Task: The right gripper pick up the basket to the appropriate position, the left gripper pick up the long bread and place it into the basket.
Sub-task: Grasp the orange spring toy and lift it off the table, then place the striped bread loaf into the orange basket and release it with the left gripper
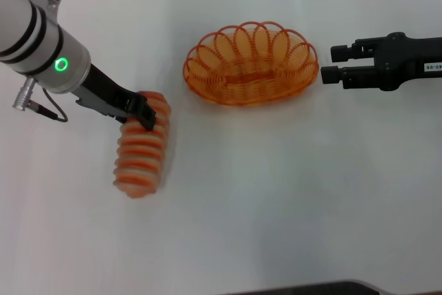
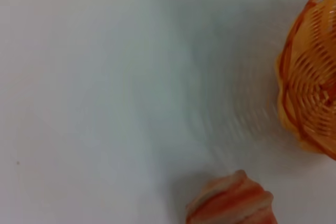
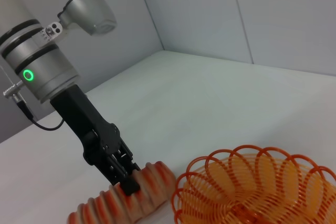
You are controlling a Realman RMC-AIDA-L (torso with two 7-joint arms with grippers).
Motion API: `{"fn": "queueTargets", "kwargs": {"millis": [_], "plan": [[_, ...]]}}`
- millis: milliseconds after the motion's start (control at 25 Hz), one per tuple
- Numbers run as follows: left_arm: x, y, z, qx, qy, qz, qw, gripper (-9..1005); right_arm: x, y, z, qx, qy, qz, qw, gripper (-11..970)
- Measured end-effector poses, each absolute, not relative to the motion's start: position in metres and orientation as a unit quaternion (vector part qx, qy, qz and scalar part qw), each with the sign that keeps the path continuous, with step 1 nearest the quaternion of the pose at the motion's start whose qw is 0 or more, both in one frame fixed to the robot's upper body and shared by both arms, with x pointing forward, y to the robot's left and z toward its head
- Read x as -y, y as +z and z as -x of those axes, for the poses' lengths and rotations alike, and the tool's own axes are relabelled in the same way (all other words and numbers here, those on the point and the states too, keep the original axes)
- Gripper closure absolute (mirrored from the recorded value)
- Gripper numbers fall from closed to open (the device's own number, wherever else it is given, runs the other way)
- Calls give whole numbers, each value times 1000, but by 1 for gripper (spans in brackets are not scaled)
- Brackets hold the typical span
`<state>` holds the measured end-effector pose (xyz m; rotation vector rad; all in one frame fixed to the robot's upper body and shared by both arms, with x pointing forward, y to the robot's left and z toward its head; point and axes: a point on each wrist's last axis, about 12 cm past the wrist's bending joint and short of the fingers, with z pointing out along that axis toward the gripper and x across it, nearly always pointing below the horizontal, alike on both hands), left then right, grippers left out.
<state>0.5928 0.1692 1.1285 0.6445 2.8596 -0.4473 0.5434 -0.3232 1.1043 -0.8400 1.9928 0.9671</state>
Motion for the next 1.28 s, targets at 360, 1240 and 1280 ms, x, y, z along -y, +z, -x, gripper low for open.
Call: {"fn": "queueTargets", "kwargs": {"millis": [360,1240,1280], "plan": [[-176,1138,-594,-951,-151,-249,100,564,326,1104,-542,-782,376,323,379,333],[-98,1203,-615,-728,-106,-588,336,758,334,1099,-530,-783,390,302,378,333],[-93,1202,-614,-720,-100,-597,339,762,334,1098,-529,-783,392,302,378,334]]}}
